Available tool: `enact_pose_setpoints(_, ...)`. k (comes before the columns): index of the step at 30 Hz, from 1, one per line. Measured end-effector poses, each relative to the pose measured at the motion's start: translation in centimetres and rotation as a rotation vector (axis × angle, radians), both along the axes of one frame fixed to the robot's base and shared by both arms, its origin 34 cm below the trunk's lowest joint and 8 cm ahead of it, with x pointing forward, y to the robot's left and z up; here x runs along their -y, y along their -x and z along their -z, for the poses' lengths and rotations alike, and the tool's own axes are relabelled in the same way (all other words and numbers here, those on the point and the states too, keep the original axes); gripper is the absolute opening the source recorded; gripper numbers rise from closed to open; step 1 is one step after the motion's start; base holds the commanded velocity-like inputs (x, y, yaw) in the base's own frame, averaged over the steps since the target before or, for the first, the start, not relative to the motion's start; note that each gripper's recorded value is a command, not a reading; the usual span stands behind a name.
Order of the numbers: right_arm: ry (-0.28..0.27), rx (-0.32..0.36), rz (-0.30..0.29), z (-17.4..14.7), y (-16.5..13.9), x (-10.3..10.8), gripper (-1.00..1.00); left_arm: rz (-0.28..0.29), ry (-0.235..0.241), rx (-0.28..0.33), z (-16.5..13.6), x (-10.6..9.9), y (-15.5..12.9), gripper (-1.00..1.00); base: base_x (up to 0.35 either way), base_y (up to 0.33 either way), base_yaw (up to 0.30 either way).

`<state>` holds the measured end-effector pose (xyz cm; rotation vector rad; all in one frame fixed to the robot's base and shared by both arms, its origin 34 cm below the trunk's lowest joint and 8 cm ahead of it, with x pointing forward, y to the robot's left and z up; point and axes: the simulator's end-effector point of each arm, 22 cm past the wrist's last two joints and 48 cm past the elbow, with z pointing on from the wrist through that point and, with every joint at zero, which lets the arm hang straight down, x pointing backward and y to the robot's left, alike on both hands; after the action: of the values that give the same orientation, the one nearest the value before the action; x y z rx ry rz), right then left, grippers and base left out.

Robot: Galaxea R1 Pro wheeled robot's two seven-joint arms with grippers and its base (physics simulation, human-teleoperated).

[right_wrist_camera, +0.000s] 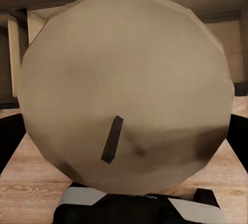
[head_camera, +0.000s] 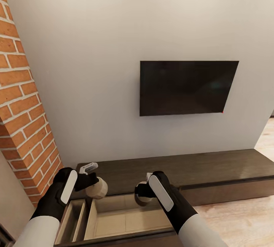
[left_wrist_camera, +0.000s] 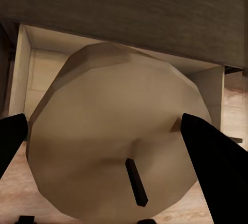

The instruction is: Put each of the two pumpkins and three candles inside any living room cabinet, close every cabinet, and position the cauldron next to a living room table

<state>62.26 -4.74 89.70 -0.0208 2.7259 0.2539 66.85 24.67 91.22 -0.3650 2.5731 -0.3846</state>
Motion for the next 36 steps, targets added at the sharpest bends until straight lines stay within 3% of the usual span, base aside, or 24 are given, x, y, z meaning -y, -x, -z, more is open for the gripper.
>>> enact_pose_setpoints(7, -0.010, 0.025, 0.034, 0.2, -0.7, 0.1, -1.00, 0.005, 0.004, -0.004, 0.3, 0.4, 0.0, -1.00, 0.005, -0.003, 0.000)
enact_pose_setpoints(13, -0.015, 0.023, 0.035, 0.9, -0.8, 0.0, -1.00, 0.004, 0.004, -0.051, 2.8, 0.5, 0.8, -1.00, 0.000, 0.000, 0.000)
enact_pose_setpoints(20, -0.100, 0.044, 0.006, 1.0, -1.2, -1.9, -1.00, 0.005, 0.003, -0.121, 6.1, 0.6, 2.1, -1.00, 0.000, 0.000, 0.000)
enact_pose_setpoints(29, -0.092, 0.063, -0.018, 1.9, -1.4, -2.6, -1.00, 0.005, 0.006, -0.141, 7.8, 0.7, 2.4, -1.00, 0.000, 0.000, 0.015)
enact_pose_setpoints(36, -0.098, 0.079, -0.007, 2.4, -1.8, -2.7, -1.00, 0.005, 0.005, -0.136, 8.4, 0.7, 2.2, -1.00, 0.000, 0.000, 0.232)
